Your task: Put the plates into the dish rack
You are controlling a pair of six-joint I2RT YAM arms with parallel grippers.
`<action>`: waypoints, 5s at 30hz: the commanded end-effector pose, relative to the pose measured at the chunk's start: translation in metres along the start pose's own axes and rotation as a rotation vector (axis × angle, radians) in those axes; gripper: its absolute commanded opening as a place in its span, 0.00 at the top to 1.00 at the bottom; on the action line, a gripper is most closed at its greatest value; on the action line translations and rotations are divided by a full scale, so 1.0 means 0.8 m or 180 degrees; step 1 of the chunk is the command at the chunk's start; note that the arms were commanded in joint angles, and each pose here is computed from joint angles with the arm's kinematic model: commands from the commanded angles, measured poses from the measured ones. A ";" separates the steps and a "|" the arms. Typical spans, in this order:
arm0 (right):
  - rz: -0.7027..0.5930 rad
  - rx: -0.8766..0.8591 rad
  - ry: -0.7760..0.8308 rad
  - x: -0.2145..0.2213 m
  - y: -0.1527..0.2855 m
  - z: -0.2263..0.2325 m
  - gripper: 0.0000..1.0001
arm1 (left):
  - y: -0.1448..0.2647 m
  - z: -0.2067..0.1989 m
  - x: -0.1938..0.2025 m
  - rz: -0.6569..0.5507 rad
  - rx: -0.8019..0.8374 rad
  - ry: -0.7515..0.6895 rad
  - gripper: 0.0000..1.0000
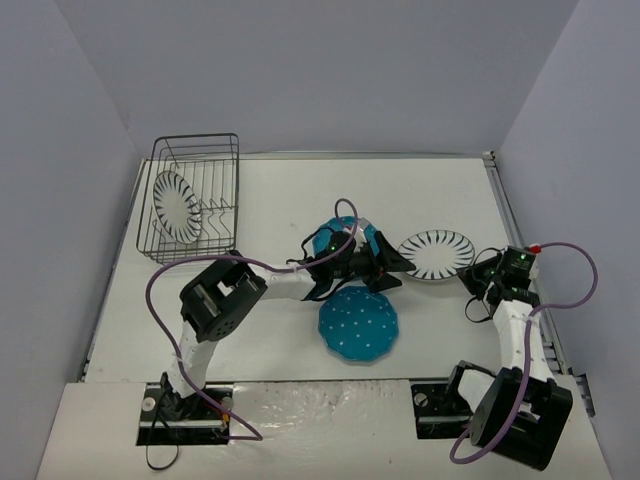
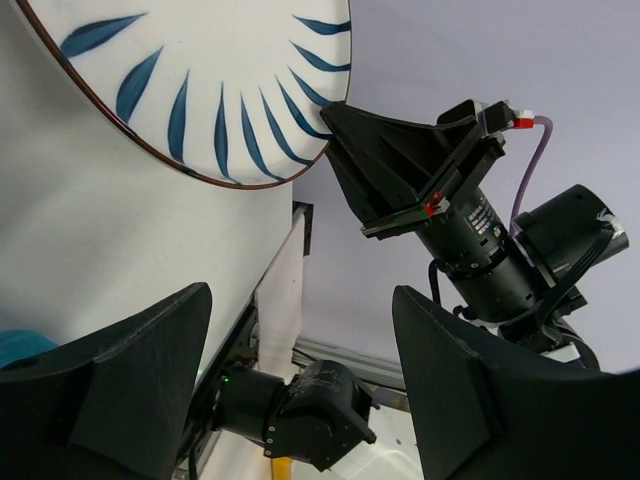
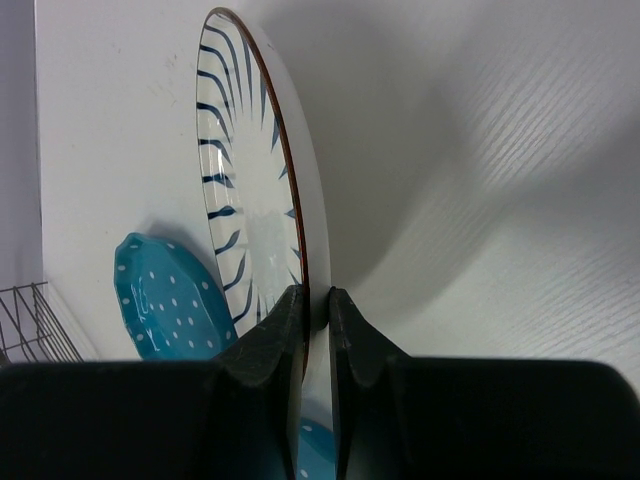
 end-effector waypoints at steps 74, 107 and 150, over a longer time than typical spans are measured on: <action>-0.0032 -0.0833 -0.0052 -0.001 0.021 0.045 1.00 | -0.091 -0.029 0.007 -0.0812 -0.0414 0.1333 0.26; 0.0051 -0.0877 -0.0065 0.009 0.025 0.037 1.00 | -0.122 -0.020 -0.007 -0.0973 -0.0476 0.1233 0.52; -0.0180 -0.0865 0.0228 -0.009 0.050 0.055 0.38 | -0.084 -0.079 -0.042 -0.1023 -0.0362 -0.0199 1.00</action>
Point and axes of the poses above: each gripper's point midway between its finger pads, its own y axis back along the fingers, its own z axis along the line the jaws close on, x = y × z, the point moved 5 cm from there along y, back along the fingers, and after that the axes turned 8 degrees about -y, right-handed, at the moved point
